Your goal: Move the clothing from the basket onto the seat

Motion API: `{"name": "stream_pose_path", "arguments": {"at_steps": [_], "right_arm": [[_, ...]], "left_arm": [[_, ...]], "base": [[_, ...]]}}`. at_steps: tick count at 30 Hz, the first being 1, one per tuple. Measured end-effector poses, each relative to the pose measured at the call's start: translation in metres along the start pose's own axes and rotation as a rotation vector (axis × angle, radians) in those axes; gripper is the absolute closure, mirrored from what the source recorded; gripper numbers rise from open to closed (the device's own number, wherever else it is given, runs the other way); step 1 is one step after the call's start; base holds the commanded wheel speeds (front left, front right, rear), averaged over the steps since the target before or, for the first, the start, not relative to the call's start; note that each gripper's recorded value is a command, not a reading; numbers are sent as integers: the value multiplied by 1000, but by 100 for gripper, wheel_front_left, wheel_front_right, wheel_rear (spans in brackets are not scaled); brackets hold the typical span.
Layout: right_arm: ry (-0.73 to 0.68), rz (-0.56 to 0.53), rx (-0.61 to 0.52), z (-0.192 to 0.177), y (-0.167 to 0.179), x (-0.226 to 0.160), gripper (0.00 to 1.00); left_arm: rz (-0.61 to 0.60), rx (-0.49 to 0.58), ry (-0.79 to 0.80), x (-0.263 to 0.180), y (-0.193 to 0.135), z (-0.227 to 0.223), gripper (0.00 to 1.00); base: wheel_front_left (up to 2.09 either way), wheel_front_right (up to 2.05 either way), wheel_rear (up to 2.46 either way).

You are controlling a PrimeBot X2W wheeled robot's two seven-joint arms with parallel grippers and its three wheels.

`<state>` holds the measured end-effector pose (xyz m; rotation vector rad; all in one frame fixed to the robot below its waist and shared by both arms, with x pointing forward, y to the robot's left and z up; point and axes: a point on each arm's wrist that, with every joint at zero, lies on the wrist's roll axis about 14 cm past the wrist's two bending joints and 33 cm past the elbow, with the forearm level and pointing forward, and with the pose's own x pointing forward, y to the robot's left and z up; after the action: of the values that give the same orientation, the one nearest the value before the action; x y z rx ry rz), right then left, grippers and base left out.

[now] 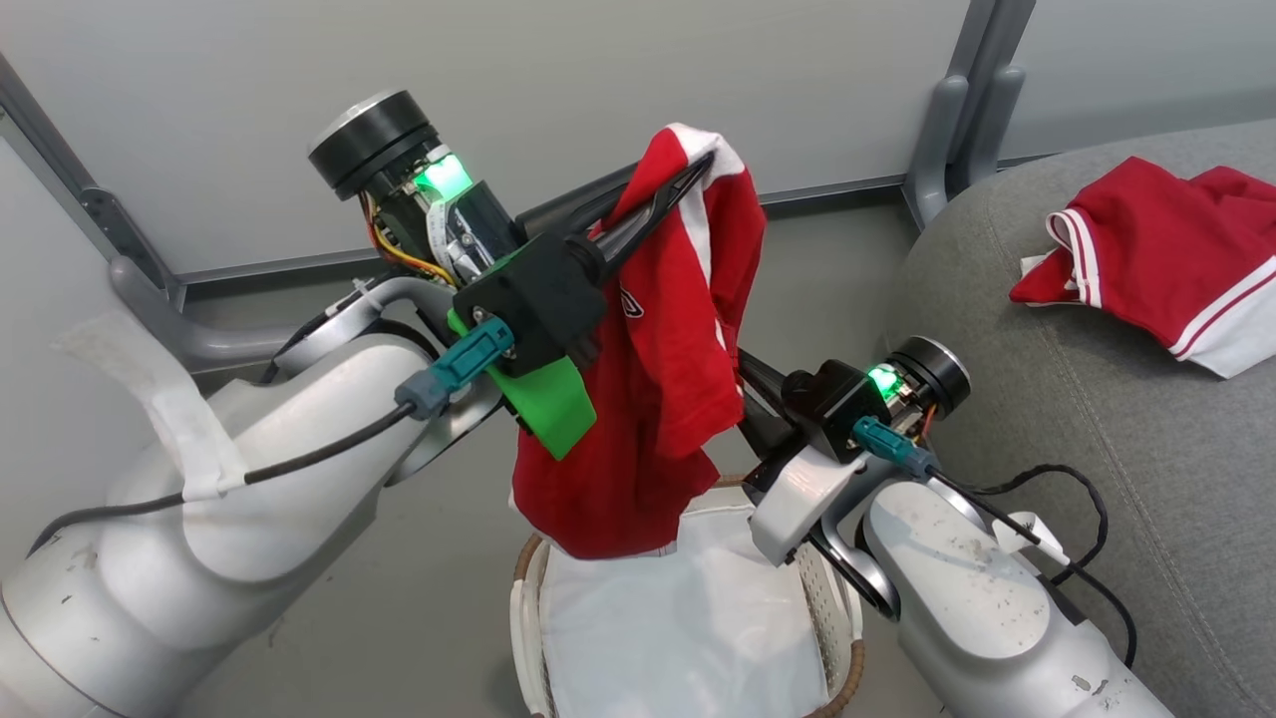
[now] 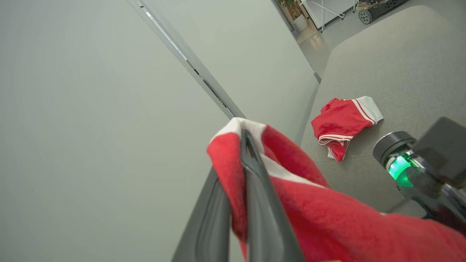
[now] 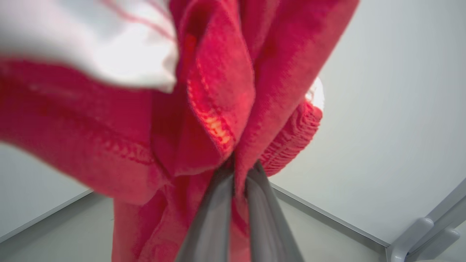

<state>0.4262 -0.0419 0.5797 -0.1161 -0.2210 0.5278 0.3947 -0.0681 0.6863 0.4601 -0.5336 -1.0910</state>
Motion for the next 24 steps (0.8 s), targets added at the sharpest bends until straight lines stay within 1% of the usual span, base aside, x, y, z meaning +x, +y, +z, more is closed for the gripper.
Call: {"name": "stream_pose_path", "arguments": {"at_steps": [5,12,13,14,15,16,19,24], "right_arm": [[-10,-18,15,2,-4,-2,100],[-18,-90,39,1,-22,-13,100],[-20,-102,38,1,-25,-14,100],[-22,-116,40,1,-29,-16,100],[-23,-128,41,1,-32,-17,100],[-24,-139,37,1,-36,-19,100],[-33,-175,31,3,-47,-23,100],[-70,-248,20,14,-71,-29,100]], "left_arm": [[36,-56,50,-10,2,-22,100],[128,-209,114,-28,-2,-62,100],[149,-244,121,-31,-3,-68,72],[171,-276,128,-34,-4,-74,55],[190,-299,134,-36,-5,-79,8],[213,-328,141,-39,-5,-85,0],[262,-405,160,-46,-11,-100,0],[295,-507,190,-53,-29,-119,0]], "base": [[0,0,0],[0,0,0],[0,0,0],[0,0,0],[0,0,0],[0,0,0],[0,0,0],[0,0,0]]}}
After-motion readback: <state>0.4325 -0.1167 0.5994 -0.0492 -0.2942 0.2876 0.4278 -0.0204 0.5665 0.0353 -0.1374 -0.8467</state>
